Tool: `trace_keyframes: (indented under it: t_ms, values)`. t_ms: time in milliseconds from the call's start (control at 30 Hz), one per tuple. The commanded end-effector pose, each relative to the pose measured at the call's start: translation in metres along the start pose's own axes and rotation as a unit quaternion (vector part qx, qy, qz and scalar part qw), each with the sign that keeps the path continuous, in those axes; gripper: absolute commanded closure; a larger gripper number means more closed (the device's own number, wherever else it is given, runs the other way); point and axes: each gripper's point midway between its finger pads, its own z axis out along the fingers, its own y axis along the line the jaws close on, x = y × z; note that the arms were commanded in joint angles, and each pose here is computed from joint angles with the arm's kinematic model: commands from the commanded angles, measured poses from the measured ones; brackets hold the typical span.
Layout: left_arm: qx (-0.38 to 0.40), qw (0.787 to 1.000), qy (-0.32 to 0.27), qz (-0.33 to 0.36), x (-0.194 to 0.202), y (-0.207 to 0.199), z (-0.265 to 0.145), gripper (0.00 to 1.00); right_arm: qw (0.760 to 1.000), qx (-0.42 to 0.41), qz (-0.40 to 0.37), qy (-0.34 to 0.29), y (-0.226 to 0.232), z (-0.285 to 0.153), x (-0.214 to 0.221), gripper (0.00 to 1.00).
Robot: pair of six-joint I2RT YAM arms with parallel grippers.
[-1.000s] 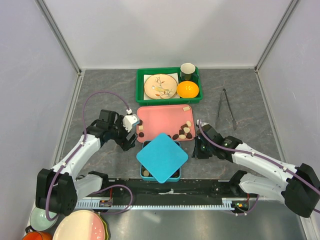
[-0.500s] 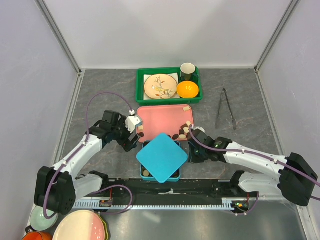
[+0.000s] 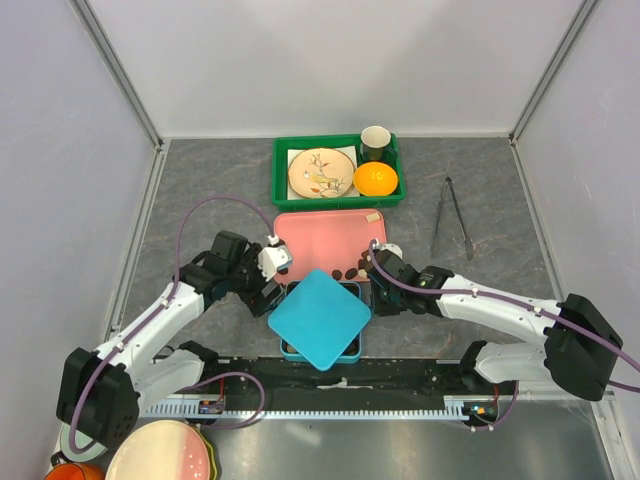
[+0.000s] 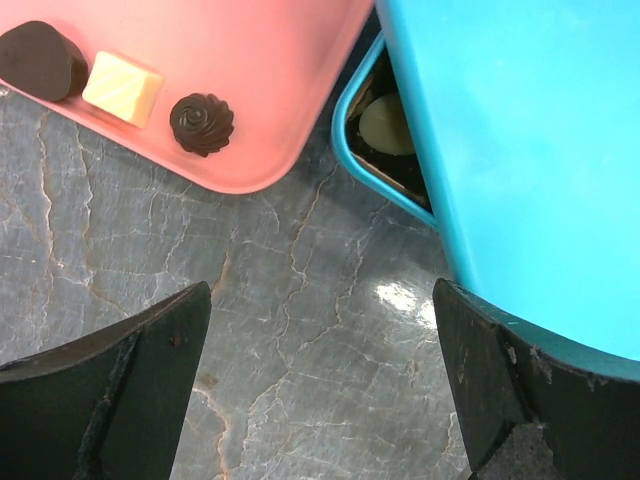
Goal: Pack the chocolate
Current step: Adjust the box lid on the packing box.
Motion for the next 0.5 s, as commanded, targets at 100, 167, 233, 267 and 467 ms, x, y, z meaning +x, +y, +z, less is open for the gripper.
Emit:
trace_keyframes:
  t_ms: [100,167,233,267,467]
  values:
    - [-0.003,1.0,0.01,0.006,0.004,-0.005,-0.005,0.01,0.999,-0.006,0.0,-0.035,0.011,-0.003,-0.025,1.0]
    - [-0.003,1.0,0.014,0.006,0.005,-0.005,-0.004,0.01,0.999,-0.008,0.0,-0.04,0.013,-0.004,-0.03,1.0]
    - [-0.004,1.0,0.012,0.007,0.003,-0.005,-0.004,0.01,0.999,-0.004,0.001,-0.041,0.012,-0.002,-0.034,1.0]
    - [-0.005,1.0,0.012,0.007,0.003,-0.004,-0.004,0.01,0.999,-0.006,-0.001,-0.042,0.015,-0.003,-0.037,1.0]
    - [-0.021,0.999,0.023,0.015,0.009,0.001,-0.005,0.01,0.998,0.036,-0.001,-0.042,-0.013,-0.001,-0.044,1.0]
